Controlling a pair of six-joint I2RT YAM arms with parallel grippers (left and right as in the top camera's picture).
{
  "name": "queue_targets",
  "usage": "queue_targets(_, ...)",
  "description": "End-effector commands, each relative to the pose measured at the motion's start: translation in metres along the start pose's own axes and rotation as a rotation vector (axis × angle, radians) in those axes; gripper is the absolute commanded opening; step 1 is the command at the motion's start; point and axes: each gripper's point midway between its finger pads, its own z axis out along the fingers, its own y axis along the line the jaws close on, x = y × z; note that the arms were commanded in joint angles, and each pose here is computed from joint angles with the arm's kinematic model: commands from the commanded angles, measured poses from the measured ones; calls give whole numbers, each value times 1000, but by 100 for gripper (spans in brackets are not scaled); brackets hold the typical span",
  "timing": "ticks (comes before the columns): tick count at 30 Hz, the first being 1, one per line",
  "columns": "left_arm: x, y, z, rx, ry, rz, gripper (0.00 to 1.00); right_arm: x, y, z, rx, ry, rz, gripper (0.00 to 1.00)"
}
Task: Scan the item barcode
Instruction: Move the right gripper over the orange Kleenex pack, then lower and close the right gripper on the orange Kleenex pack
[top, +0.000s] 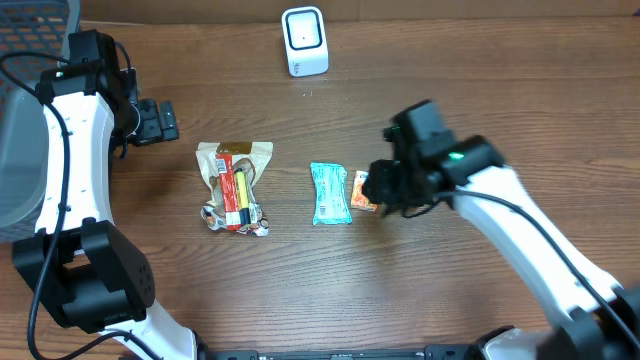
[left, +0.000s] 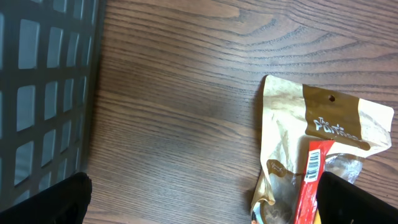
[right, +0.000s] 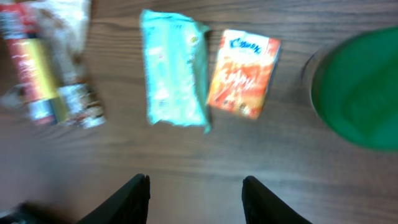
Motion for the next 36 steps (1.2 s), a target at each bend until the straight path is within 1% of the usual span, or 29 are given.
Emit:
queue_targets(1, -7, -2, -13, 10, -40, 16, 100, -17, -10, 22, 131, -53, 19, 49)
queue_targets(5, -7, -2, -13, 10, -40, 16, 100, -21, -20, 55, 213, -34, 15, 49)
queue_targets(10, -7, -2, -13, 10, -40, 16, 100, -20, -31, 83, 254, 6, 19, 50)
queue_targets(14, -7, -2, -13, 10, -40, 16, 100, -23, -48, 85, 349, -15, 15, 50)
queue_targets(21, -7, -2, -13, 10, -41, 16, 100, -29, -81, 71, 526, -60, 8, 50)
queue_targets(23, -7, -2, -13, 10, -40, 16, 100, -28, -80, 72, 514, -52, 15, 51)
queue_targets(29, -7, -2, -13, 10, -40, 16, 100, -31, -45, 87, 309, -32, 28, 54)
queue_targets(36, -7, -2, -13, 10, -40, 16, 100, -27, -42, 92, 287, -12, 31, 54)
